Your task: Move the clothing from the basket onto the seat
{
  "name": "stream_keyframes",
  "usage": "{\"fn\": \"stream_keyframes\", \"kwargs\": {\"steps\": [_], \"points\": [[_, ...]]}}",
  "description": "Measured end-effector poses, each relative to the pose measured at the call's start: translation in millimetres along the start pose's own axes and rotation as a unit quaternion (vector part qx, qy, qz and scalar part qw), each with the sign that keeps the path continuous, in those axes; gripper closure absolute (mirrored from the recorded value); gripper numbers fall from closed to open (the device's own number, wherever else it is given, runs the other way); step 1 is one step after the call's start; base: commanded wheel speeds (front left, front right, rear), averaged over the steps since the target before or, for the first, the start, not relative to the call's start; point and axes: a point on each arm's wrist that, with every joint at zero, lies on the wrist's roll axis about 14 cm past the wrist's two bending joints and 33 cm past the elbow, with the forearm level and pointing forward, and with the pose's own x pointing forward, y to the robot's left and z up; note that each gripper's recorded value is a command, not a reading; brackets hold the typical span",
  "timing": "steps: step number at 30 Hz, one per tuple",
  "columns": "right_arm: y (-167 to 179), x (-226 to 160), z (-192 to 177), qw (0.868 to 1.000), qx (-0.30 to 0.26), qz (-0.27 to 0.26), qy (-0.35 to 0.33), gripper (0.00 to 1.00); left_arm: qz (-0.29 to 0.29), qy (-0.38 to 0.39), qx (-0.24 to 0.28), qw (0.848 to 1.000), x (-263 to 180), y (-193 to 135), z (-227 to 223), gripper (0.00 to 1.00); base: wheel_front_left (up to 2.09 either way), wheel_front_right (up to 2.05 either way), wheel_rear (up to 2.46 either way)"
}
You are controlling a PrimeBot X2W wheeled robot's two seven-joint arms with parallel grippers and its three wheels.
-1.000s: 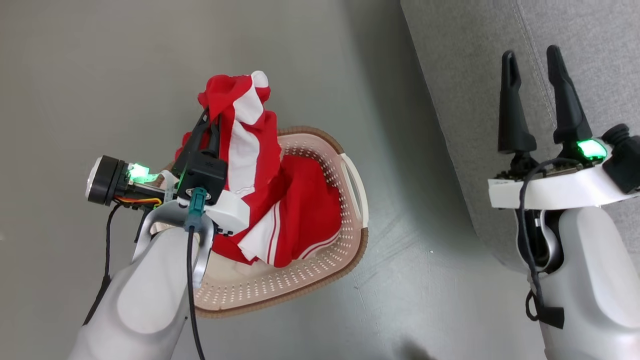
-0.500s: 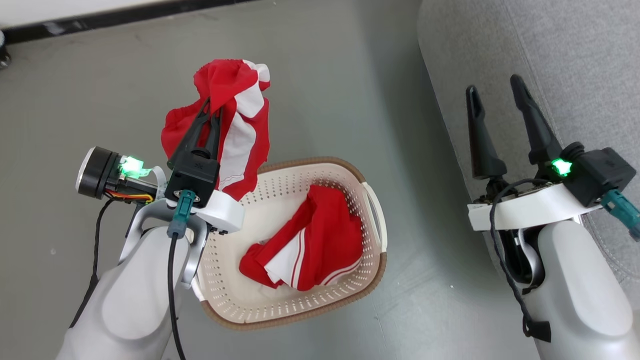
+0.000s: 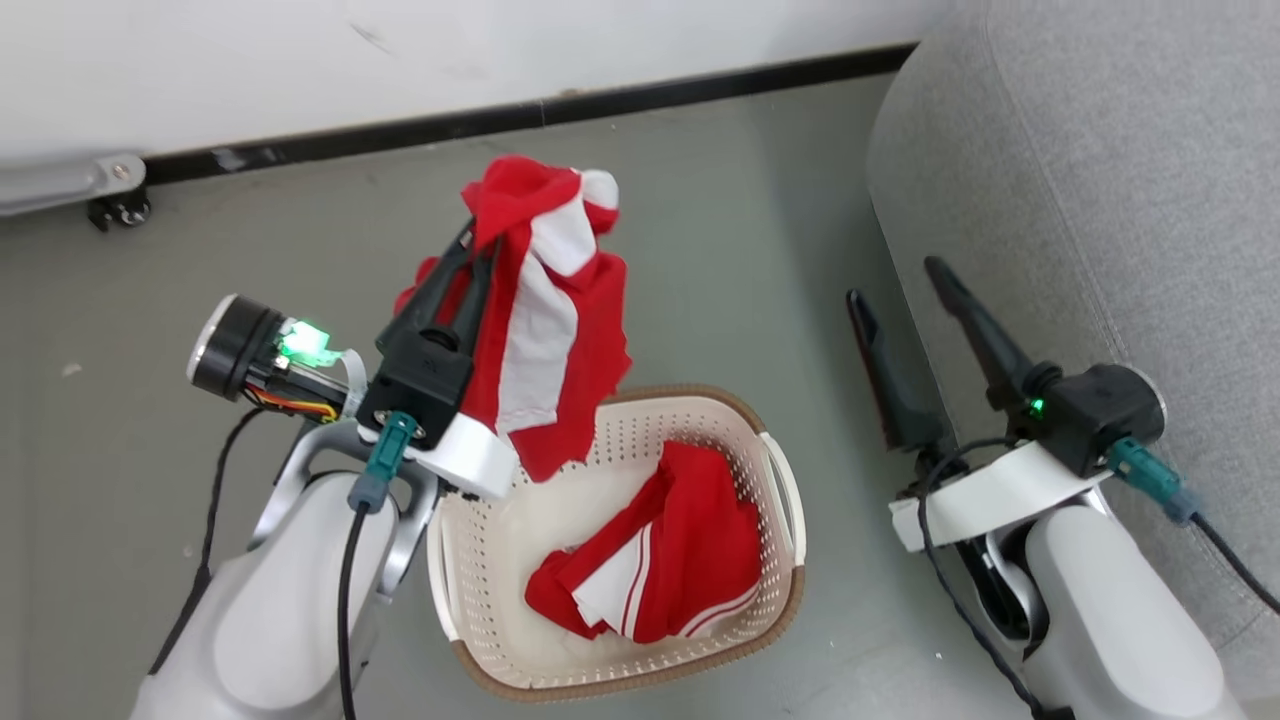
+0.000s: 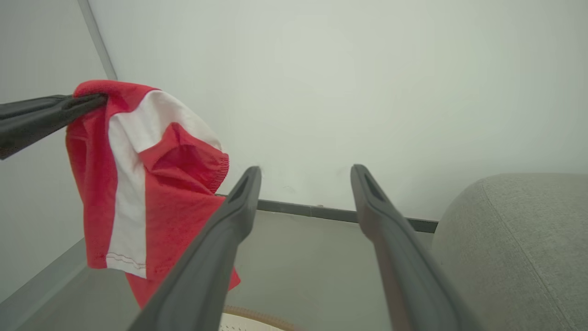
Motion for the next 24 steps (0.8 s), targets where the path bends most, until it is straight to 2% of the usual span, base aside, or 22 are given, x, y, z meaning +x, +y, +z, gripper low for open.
{"fn": "stream_keyframes", "kwargs": {"steps": [5, 16, 24], "points": [[16, -10, 0, 1.0, -0.002, 0.028, 0.007, 0.0, -0.016, -0.021, -0.009, 1.0, -10, -6, 24, 1.0, 0.0, 0.0, 0.0], [45, -32, -1, 0.996, -0.009, 0.086, 0.032, 0.0, -0.068, -0.113, 0.01, 0.991, -27, -22, 101, 1.0, 0.0, 0.0, 0.0], [65, -48, 0, 0.99, -0.007, 0.131, 0.051, 0.0, -0.083, -0.141, 0.025, 0.986, -40, -22, 130, 1.0, 0.0, 0.0, 0.0]]}}
